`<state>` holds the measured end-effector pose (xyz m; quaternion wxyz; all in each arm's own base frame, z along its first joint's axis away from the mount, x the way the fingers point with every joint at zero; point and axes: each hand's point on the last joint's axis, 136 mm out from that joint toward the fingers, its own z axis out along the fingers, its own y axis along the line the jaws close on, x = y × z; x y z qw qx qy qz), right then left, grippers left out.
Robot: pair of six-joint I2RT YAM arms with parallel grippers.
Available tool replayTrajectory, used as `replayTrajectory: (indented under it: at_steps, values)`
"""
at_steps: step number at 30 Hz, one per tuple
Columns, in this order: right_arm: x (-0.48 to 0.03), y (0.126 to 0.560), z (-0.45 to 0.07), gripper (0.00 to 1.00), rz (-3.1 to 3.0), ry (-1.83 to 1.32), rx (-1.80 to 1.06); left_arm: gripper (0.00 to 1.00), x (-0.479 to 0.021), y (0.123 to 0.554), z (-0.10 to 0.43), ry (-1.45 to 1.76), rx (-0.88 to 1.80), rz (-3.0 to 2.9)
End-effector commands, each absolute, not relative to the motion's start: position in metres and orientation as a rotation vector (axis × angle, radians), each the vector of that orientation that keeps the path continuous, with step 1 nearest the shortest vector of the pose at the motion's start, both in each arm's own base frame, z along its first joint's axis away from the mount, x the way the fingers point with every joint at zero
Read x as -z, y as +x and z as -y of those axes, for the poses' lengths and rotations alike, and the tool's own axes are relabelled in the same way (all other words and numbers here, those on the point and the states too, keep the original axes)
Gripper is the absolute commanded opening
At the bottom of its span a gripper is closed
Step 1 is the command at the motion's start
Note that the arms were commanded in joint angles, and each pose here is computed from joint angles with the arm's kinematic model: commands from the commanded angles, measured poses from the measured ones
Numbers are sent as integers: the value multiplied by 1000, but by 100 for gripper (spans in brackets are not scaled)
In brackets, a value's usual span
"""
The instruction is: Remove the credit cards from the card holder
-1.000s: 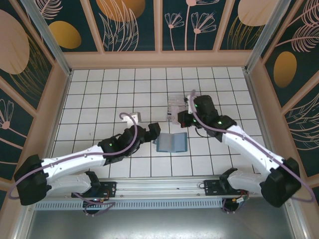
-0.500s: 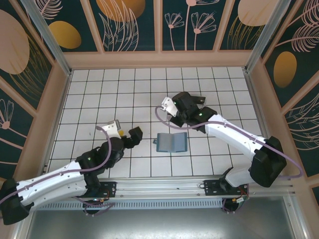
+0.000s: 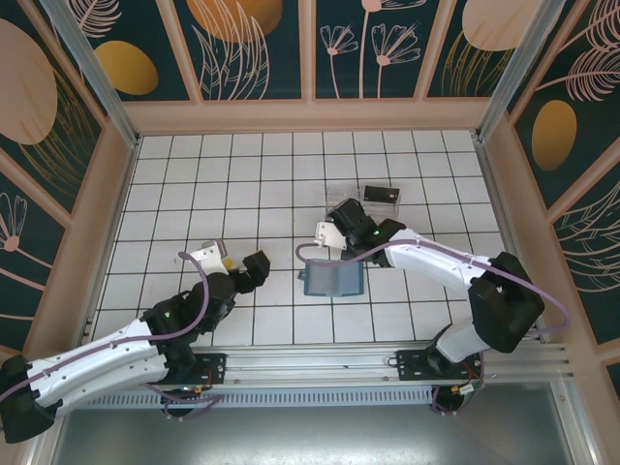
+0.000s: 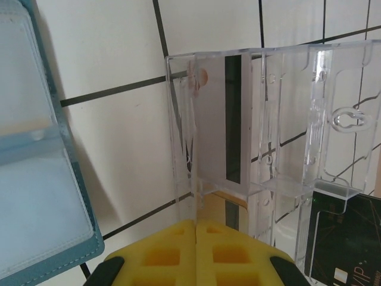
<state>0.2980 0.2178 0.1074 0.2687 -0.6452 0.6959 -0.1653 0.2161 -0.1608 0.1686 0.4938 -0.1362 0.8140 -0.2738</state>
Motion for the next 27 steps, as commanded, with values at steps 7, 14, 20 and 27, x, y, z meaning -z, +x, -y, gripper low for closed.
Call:
replayTrajectory:
  at_steps: [7, 14, 20, 27]
  values:
    - [-106, 323, -231, 0, -1831, -1727, 495, 99, -158, 216, 154, -344, 622, -1989]
    - [-100, 335, -238, 0, -1842, -1716, 506, 99, -153, 215, 153, -343, 618, -1995]
    - [-99, 343, -240, 0, -1850, -1698, 513, 99, -150, 215, 154, -340, 618, -2001]
    - [-82, 348, -234, 0, -1895, -1708, 515, 99, -146, 215, 154, -341, 620, -2001]
